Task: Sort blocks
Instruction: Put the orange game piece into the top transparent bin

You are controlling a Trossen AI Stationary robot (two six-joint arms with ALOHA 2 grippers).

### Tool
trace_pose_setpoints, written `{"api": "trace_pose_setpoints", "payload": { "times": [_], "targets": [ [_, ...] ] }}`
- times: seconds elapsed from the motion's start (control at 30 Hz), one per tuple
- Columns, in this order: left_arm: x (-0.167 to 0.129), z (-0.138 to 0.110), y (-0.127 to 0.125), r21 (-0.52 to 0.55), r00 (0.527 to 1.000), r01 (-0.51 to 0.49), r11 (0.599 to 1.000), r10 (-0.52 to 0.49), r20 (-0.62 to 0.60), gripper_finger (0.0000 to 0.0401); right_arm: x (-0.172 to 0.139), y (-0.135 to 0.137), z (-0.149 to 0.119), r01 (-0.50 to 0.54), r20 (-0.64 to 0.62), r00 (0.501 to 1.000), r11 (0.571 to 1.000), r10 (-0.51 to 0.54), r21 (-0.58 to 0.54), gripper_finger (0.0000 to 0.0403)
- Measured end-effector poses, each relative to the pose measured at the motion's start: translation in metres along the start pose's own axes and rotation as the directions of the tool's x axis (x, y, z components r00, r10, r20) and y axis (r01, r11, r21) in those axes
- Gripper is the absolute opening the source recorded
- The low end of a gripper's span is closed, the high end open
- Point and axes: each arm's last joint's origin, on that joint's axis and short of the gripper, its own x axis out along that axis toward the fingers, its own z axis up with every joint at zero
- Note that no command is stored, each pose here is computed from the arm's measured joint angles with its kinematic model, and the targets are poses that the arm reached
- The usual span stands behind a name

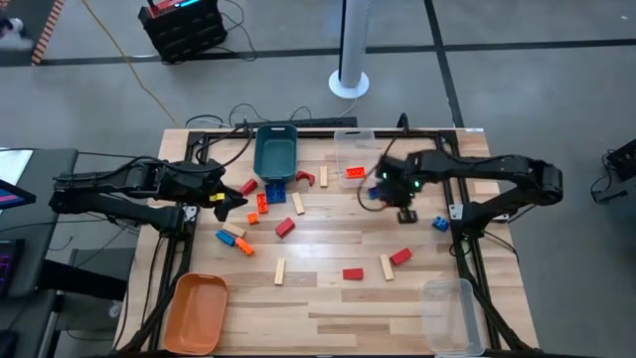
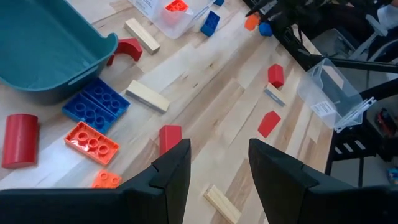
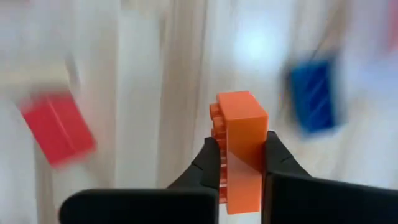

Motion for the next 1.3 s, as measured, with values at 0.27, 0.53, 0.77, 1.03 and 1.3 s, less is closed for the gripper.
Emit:
{"api": "trace_pose_setpoints", "payload": {
  "times": [0.27,0.53,0.77,1.03,1.3],
  "targets": [
    [0.0,0.0,0.0,0.008,1.0,-0.009,1.0,0.009,0.009,0.0158,-0.06,-0.04,0.054,0.211,0.302,0.929,0.976,-0.215,0.047,0.005],
    [0.0,0.0,0.0,0.014,1.0,-0.015,1.0,0.015,0.014,0.0158,0.001,-0.088,0.084,0.165,0.082,0.983,0.986,-0.167,0.032,0.005],
    [0.0,0.0,0.001,0.014,1.0,-0.015,1.0,0.015,0.014,0.0158,0.051,-0.118,0.087,0.139,-0.131,0.982,0.99,-0.135,0.022,0.0051],
    [0.0,0.0,0.001,0.022,1.0,-0.017,1.0,0.016,0.012,0.0158,0.07,-0.123,0.088,0.113,-0.159,0.981,0.994,-0.109,0.015,0.0075],
    [0.0,0.0,0.001,0.038,1.0,-0.021,0.999,0.021,0.008,0.0158,0.053,-0.128,0.081,0.134,-0.143,0.982,0.987,-0.121,0.084,0.0158]
  ]
}}
